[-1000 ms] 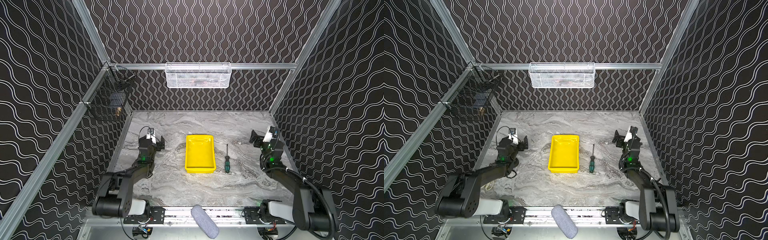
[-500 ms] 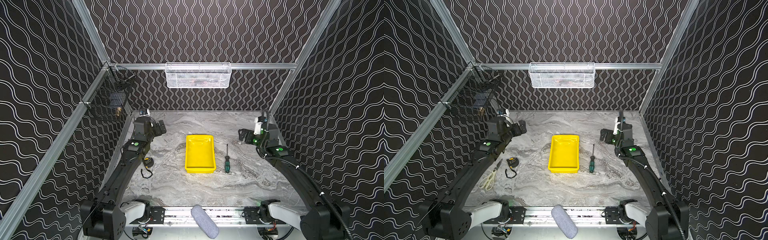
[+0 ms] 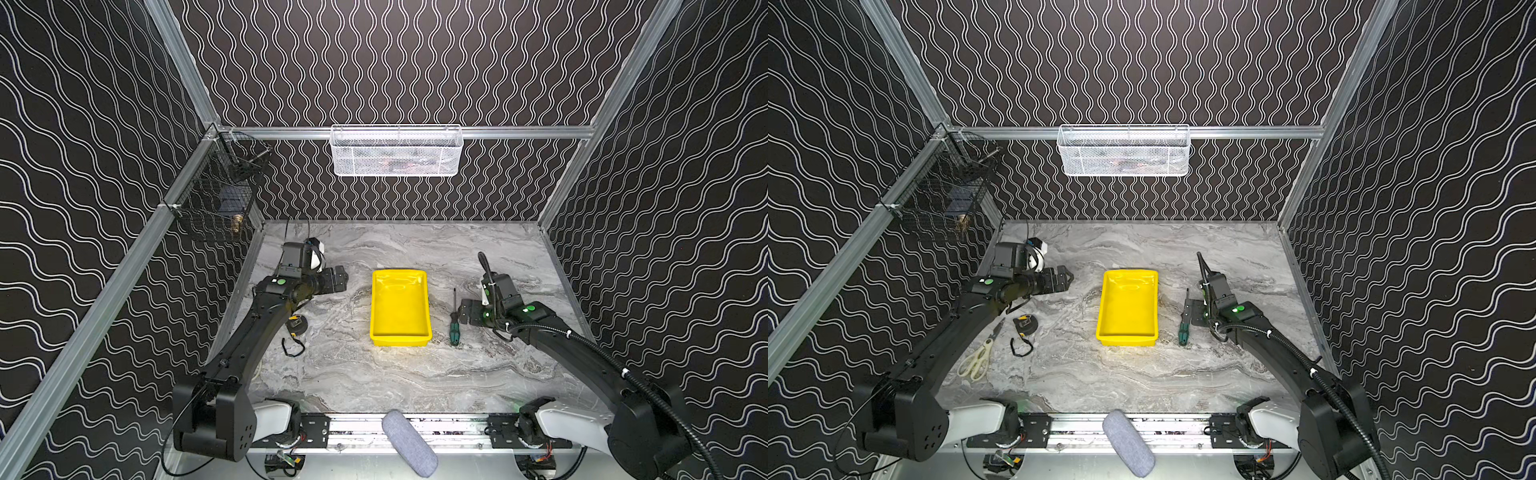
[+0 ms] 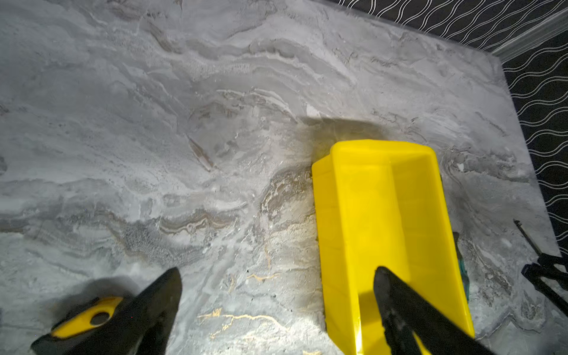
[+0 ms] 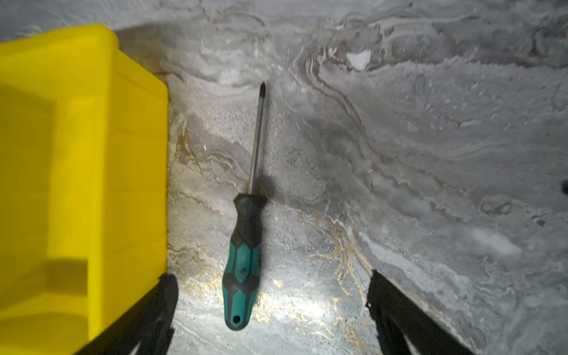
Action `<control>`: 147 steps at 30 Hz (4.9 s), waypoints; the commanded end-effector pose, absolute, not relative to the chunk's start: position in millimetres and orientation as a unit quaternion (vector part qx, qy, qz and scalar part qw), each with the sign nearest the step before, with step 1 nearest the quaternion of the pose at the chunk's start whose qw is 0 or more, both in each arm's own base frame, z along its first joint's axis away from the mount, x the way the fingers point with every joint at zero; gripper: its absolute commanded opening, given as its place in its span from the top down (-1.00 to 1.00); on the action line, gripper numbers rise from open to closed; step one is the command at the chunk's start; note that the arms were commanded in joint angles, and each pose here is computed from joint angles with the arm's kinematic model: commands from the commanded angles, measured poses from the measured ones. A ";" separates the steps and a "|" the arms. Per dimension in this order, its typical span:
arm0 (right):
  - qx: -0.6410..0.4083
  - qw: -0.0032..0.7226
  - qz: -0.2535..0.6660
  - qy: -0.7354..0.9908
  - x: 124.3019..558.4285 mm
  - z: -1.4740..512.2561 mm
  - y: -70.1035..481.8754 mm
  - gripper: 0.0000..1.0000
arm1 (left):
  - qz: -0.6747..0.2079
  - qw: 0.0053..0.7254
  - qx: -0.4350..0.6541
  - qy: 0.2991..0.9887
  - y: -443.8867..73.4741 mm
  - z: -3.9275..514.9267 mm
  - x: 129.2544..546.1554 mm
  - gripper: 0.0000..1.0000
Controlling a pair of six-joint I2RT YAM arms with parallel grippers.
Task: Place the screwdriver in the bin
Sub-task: 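Move the right gripper toward the screwdriver handle while the left arm rises over the bin, then lower the right gripper and close it on the green screwdriver handle, then lift the screwdriver with the right gripper and carry it over the bin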
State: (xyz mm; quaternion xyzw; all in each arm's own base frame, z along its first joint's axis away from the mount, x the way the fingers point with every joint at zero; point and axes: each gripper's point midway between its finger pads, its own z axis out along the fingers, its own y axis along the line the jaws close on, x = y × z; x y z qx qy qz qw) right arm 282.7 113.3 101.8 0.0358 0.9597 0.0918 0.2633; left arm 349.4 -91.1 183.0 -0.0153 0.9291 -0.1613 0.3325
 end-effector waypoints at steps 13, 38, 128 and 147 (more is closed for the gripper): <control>0.054 0.227 0.082 0.969 274.3 75.4 113.8 -0.74 | -0.168 0.313 0.007 0.935 -96.7 175.6 344.6 -0.98; 0.056 0.215 0.088 0.971 281.5 63.6 120.9 -0.52 | -0.162 0.317 0.008 0.934 -94.3 179.2 342.6 -0.98; -0.003 0.156 0.069 0.985 275.9 7.1 167.2 0.24 | -0.168 0.295 0.010 0.941 -97.9 170.8 342.4 -0.98; -0.012 0.200 0.048 0.979 280.8 50.9 153.9 0.77 | -0.169 0.299 0.009 0.939 -97.7 173.7 341.2 -0.98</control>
